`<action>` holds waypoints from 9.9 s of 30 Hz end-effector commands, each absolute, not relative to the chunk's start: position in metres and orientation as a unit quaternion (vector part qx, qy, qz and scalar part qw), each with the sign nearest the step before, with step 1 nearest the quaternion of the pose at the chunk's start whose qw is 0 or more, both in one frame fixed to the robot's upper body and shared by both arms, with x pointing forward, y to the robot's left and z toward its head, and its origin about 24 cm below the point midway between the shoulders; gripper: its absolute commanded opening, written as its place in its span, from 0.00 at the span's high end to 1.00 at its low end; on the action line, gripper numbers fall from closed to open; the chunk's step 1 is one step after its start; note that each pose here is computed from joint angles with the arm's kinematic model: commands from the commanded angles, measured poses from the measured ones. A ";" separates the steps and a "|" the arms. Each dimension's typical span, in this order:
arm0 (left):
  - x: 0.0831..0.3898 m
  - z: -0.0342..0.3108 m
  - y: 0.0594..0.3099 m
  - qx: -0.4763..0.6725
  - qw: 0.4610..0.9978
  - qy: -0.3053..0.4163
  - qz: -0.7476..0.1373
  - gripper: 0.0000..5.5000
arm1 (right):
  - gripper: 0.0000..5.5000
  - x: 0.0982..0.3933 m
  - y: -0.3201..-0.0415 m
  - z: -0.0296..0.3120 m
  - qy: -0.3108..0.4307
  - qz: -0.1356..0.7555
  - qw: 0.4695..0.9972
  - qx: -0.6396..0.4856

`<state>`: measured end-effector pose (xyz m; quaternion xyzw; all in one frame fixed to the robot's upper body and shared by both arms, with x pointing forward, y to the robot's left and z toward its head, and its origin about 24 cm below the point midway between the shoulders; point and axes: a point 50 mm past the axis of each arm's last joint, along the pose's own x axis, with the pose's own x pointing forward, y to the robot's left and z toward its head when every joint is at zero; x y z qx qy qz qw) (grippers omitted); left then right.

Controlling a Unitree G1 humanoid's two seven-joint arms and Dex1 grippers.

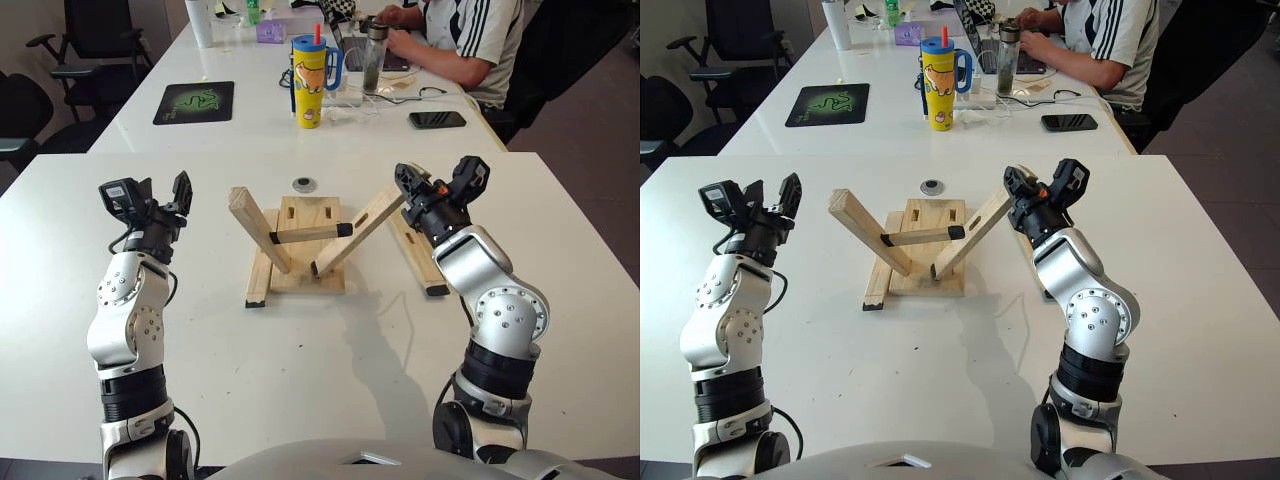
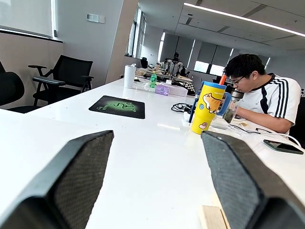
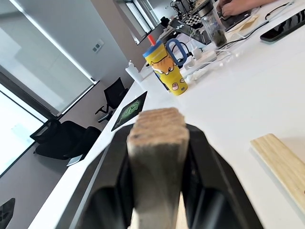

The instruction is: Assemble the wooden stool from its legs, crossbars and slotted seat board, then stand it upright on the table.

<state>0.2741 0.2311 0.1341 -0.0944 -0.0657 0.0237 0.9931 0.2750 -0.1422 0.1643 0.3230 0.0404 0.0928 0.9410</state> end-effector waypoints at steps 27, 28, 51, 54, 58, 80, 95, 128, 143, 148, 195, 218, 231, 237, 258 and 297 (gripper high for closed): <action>0.276 0.150 0.201 -0.110 0.990 -0.085 -0.018 0.38 | 0.81 0.273 -0.156 0.101 0.024 0.049 0.988 0.144; 0.276 0.150 0.199 -0.111 0.990 -0.085 -0.020 0.38 | 0.81 0.275 -0.153 0.102 0.022 0.055 0.988 0.146; 0.282 0.166 0.154 -0.140 0.981 -0.109 -0.076 0.38 | 0.81 0.283 -0.134 0.121 -0.047 0.093 0.989 0.106; 0.281 0.164 0.156 -0.139 0.982 -0.106 -0.072 0.38 | 0.81 0.281 -0.136 0.122 -0.062 0.090 0.986 0.128; 0.280 0.163 0.156 -0.137 0.983 -0.102 -0.072 0.38 | 0.81 0.279 -0.137 0.122 -0.078 0.091 0.984 0.133; 0.279 0.164 0.156 -0.129 0.984 -0.096 -0.073 0.38 | 0.81 0.276 -0.129 0.087 0.027 0.140 0.990 -0.007; 0.278 0.163 0.159 -0.131 0.984 -0.094 -0.069 0.38 | 0.49 0.273 -0.126 0.073 0.081 0.166 0.983 -0.004; 0.278 0.178 0.144 -0.137 0.981 -0.116 -0.077 0.38 | 0.81 0.289 -0.104 0.134 0.007 0.173 0.984 0.051; 0.299 0.164 0.106 -0.152 0.981 -0.072 -0.097 0.38 | 0.81 0.280 -0.088 0.123 0.038 0.201 0.978 0.025; 0.300 0.160 0.107 -0.143 0.983 -0.061 -0.097 0.38 | 0.81 0.277 -0.084 0.109 0.078 0.222 0.972 0.001; 0.283 0.164 0.121 -0.089 0.992 -0.073 -0.050 0.38 | 0.80 0.287 -0.073 0.113 0.180 0.069 0.971 0.139; 0.286 0.176 0.132 -0.084 0.991 -0.100 -0.029 0.38 | 0.60 0.313 -0.114 0.296 -0.267 0.071 0.960 0.044; 0.283 0.179 0.135 -0.089 0.990 -0.110 -0.014 0.38 | 0.60 0.319 -0.083 0.143 0.225 0.233 0.944 0.058; 0.284 0.179 0.133 -0.088 0.990 -0.107 -0.024 0.38 | 0.60 0.317 -0.088 0.137 0.195 0.196 0.956 0.095; 0.288 0.131 0.107 -0.069 0.987 0.092 -0.114 0.38 | 0.60 0.325 -0.090 0.164 0.083 0.183 0.975 0.093; 0.299 0.219 0.171 -0.114 0.985 -0.127 -0.015 0.38 | 0.60 0.275 -0.107 0.132 0.021 0.632 0.757 -0.163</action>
